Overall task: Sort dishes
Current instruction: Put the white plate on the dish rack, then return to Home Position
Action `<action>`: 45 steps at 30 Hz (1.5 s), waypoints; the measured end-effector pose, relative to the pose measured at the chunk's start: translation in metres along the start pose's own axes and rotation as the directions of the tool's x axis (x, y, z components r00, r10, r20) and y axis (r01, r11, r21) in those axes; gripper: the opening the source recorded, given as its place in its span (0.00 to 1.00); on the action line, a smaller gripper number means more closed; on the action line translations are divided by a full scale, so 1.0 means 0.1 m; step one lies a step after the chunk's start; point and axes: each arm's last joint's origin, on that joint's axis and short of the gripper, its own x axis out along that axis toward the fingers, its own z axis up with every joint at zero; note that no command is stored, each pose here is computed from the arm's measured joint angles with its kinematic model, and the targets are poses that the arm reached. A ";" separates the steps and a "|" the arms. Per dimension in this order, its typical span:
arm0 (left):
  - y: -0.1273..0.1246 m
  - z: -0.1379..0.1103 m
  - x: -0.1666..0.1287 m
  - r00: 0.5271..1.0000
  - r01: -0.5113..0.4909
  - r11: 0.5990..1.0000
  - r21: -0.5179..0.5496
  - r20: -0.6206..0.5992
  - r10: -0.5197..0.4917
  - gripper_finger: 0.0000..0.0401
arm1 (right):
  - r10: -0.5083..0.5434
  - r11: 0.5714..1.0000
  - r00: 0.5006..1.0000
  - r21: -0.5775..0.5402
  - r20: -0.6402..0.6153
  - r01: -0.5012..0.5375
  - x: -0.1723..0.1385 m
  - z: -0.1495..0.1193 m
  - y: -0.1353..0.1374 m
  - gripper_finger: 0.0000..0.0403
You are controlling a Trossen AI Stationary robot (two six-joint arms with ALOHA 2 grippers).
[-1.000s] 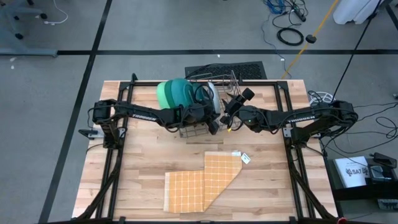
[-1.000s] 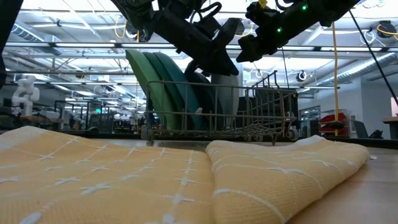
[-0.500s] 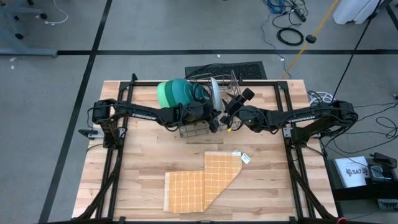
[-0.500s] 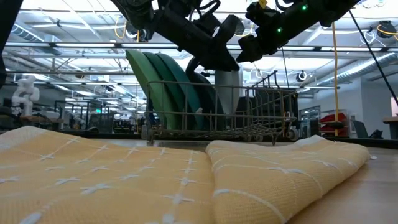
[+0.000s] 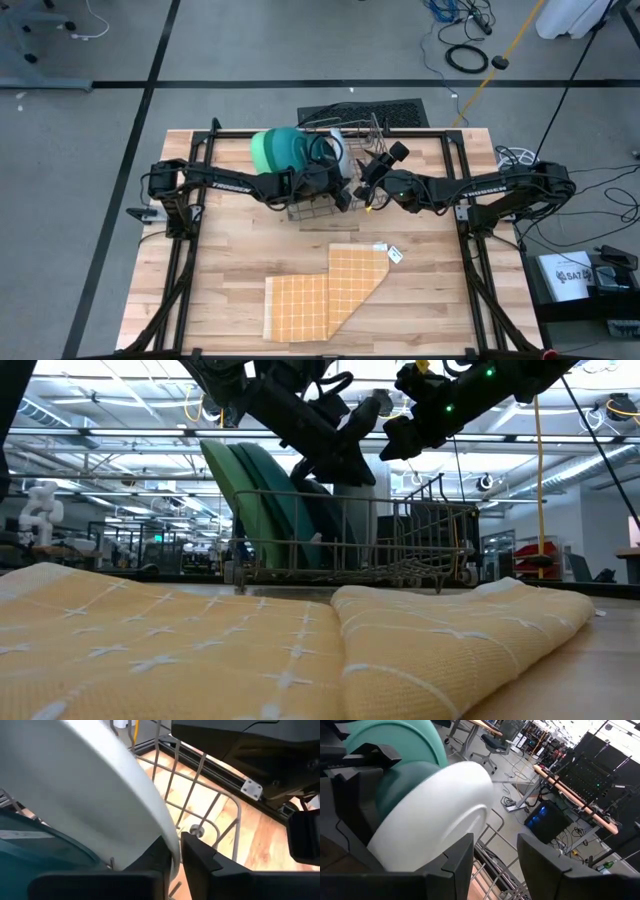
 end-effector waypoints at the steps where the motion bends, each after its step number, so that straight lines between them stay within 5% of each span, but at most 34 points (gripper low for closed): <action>1: 0.00 0.00 0.00 1.000 0.000 1.000 0.001 -0.001 0.000 0.14 | 0.000 1.000 1.000 0.000 0.000 0.000 0.00 0.00 0.00 0.36; 11: 0.00 -0.04 -0.01 1.000 -0.016 1.000 0.013 -0.026 0.016 0.20 | 0.003 1.000 1.000 0.000 0.000 -0.003 0.00 0.00 0.00 0.36; 24: 0.00 -0.05 -0.01 0.999 -0.019 1.000 0.020 -0.036 0.020 0.56 | 0.024 1.000 1.000 0.007 -0.002 -0.024 0.00 -0.01 0.01 0.36; 33: -0.09 0.08 -0.22 1.000 -0.016 0.998 0.057 -0.006 0.016 0.59 | 0.033 0.999 0.999 0.005 -0.001 -0.033 0.00 -0.01 0.01 0.36; 45: -0.34 0.31 -0.82 0.996 0.061 0.981 0.182 0.047 -0.071 0.59 | 0.320 0.945 0.940 0.025 0.120 -0.325 -0.02 0.07 0.09 0.36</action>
